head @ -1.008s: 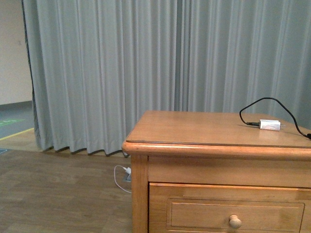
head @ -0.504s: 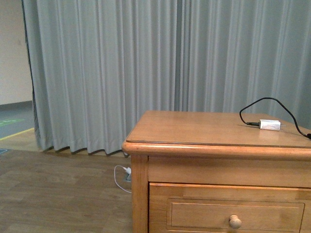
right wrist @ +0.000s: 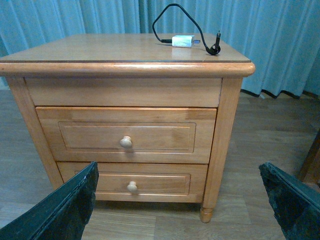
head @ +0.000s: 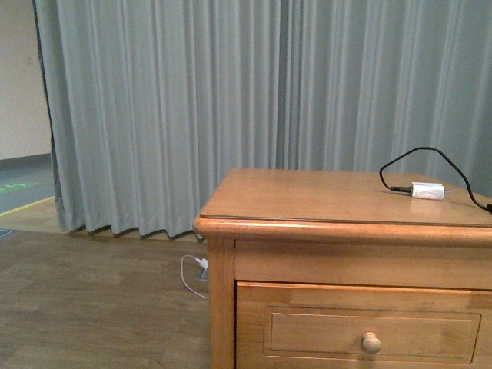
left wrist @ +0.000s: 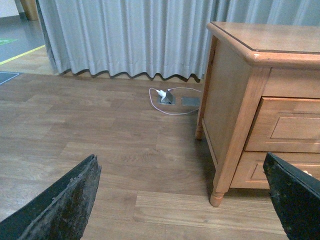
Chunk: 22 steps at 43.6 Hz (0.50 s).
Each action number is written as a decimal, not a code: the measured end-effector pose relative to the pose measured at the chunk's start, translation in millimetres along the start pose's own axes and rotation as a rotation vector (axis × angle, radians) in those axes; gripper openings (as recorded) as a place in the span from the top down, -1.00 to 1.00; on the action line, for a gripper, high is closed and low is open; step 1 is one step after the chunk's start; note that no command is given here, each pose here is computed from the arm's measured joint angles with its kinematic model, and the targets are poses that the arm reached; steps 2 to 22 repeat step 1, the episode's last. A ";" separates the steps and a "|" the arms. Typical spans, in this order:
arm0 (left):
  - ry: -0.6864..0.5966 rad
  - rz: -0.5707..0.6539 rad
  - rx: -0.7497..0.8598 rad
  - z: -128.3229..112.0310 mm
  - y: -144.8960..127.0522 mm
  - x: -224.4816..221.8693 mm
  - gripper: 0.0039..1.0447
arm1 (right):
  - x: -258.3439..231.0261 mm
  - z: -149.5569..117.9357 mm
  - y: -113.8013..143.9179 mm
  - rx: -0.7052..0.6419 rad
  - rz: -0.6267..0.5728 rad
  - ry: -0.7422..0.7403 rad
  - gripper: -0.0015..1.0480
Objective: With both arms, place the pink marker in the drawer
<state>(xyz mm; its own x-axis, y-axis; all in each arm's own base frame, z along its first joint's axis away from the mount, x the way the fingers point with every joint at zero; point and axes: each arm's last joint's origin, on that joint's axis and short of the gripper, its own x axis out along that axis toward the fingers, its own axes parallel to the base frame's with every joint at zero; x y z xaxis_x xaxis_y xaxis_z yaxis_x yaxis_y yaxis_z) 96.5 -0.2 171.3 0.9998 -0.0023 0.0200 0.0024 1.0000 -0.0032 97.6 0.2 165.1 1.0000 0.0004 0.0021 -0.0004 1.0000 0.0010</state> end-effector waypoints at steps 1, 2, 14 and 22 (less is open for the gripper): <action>0.000 0.000 0.000 0.0 0.0 0.0 -0.89 | 0.0 0.0 0.0 0.000 0.000 0.000 -0.84; 0.000 0.000 0.000 0.0 0.0 0.0 -0.89 | 0.0 0.0 0.0 0.000 0.000 0.000 -0.84; 0.000 0.000 0.000 0.0 0.0 0.0 -0.89 | 0.0 0.0 0.0 0.000 0.000 0.000 -0.84; 0.000 0.000 0.000 0.0 0.0 0.0 -0.89 | 0.0 0.0 0.0 0.000 0.000 0.000 -0.84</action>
